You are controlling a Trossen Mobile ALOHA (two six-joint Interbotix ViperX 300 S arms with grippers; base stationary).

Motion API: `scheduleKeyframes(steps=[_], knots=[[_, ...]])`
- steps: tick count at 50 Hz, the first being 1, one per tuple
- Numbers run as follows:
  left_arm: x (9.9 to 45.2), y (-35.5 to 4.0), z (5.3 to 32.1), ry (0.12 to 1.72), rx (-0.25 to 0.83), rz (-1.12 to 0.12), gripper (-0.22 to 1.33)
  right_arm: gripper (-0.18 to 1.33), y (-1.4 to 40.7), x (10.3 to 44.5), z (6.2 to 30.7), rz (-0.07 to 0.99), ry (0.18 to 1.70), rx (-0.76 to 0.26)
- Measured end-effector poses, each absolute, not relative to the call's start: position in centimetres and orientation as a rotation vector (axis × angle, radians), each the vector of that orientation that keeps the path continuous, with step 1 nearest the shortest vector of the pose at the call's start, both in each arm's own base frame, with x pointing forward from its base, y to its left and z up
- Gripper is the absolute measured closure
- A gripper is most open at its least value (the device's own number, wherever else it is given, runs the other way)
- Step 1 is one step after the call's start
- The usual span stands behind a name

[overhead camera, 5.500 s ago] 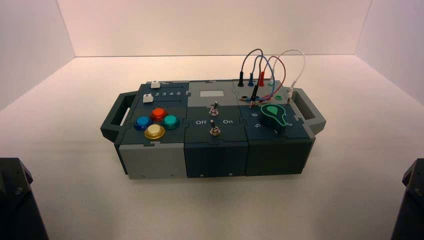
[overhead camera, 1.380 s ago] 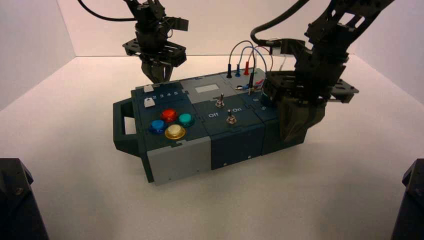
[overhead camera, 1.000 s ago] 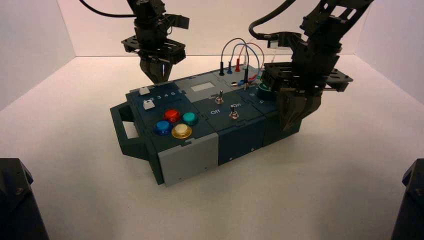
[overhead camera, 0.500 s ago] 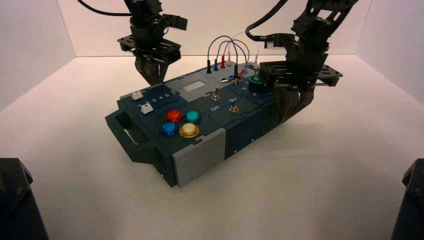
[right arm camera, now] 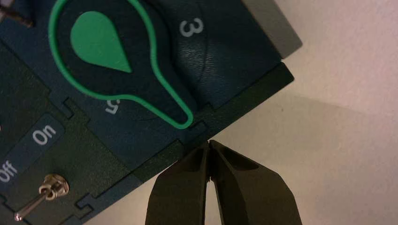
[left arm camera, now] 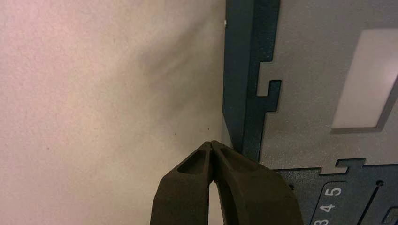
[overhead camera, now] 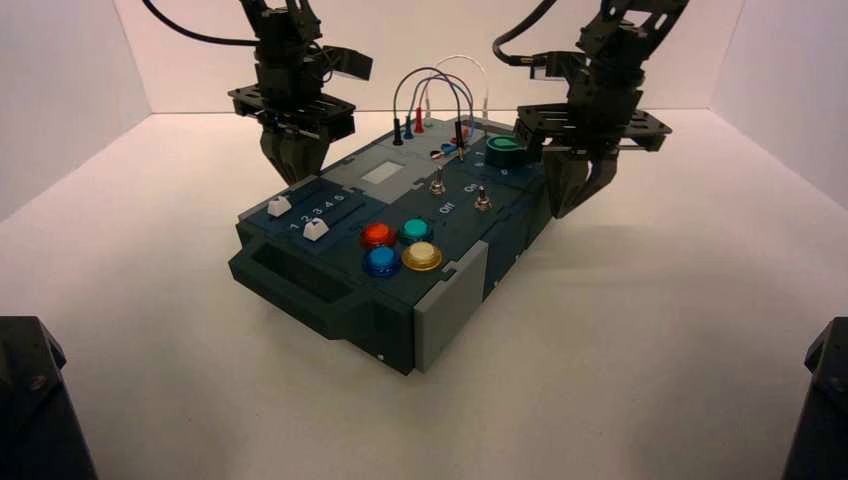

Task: Rotate the box counterclockwise.

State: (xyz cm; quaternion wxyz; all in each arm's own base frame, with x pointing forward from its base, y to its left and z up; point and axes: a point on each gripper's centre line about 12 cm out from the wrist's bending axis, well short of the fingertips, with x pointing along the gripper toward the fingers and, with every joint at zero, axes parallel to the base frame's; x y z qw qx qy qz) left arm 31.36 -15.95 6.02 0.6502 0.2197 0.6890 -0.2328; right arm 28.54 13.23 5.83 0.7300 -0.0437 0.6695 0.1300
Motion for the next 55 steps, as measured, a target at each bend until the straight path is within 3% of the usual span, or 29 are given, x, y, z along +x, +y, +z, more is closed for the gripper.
scheduleKeyframes(steps=[55], knots=[[29.2,-18.2,6.0,1.61,0.581,-0.592,1.27,1.3,13.3,34.5,6.0,0.269,1.443,-0.127]])
